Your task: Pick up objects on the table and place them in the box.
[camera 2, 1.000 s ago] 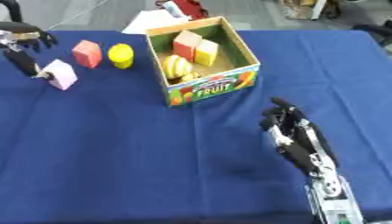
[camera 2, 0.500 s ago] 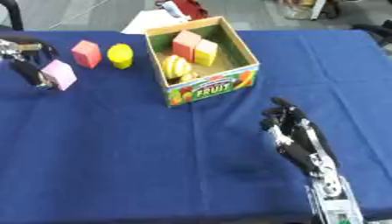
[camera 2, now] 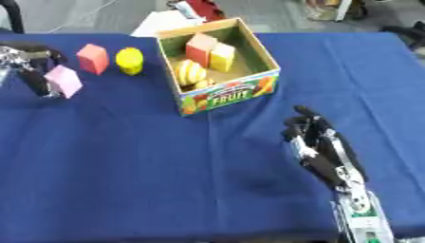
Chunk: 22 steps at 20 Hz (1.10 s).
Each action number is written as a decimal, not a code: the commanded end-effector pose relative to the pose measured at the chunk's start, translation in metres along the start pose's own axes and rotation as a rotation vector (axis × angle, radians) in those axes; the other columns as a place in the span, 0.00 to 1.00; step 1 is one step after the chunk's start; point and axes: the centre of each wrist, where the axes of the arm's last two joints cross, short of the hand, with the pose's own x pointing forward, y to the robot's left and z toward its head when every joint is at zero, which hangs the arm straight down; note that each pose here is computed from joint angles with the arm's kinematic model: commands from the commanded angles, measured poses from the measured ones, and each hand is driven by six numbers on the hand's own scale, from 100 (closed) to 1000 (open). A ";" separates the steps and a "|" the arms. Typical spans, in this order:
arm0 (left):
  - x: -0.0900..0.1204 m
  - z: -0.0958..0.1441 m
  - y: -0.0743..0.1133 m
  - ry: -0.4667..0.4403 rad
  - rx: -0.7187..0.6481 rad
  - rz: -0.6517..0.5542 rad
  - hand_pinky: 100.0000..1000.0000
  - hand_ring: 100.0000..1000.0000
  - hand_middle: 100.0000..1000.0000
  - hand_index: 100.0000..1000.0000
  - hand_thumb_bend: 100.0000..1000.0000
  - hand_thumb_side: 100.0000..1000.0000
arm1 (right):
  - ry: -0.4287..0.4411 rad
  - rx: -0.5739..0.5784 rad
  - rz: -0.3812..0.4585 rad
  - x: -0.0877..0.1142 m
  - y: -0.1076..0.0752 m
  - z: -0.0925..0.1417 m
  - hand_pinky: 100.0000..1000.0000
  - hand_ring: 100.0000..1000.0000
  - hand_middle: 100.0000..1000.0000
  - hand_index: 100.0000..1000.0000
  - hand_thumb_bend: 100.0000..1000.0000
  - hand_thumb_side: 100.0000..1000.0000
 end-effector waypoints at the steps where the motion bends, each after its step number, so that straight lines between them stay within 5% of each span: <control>1: -0.005 0.005 0.015 0.015 0.044 -0.011 0.76 0.68 0.74 0.89 0.41 0.14 | -0.018 0.005 0.021 0.005 -0.005 -0.004 0.61 0.59 0.62 0.88 0.00 0.34; 13: -0.002 0.010 0.024 0.016 0.137 -0.027 0.61 0.49 0.56 0.76 0.23 0.12 | -0.016 0.001 0.021 0.005 -0.005 -0.003 0.61 0.59 0.62 0.88 0.00 0.34; 18: 0.009 0.025 0.056 -0.039 0.252 -0.061 0.61 0.48 0.55 0.76 0.21 0.11 | -0.013 0.000 0.023 0.004 -0.006 -0.002 0.61 0.59 0.62 0.88 0.00 0.34; 22: 0.037 0.041 0.090 -0.129 0.359 -0.128 0.61 0.48 0.55 0.76 0.22 0.11 | -0.009 0.002 0.023 0.003 -0.006 -0.001 0.61 0.59 0.62 0.88 0.00 0.34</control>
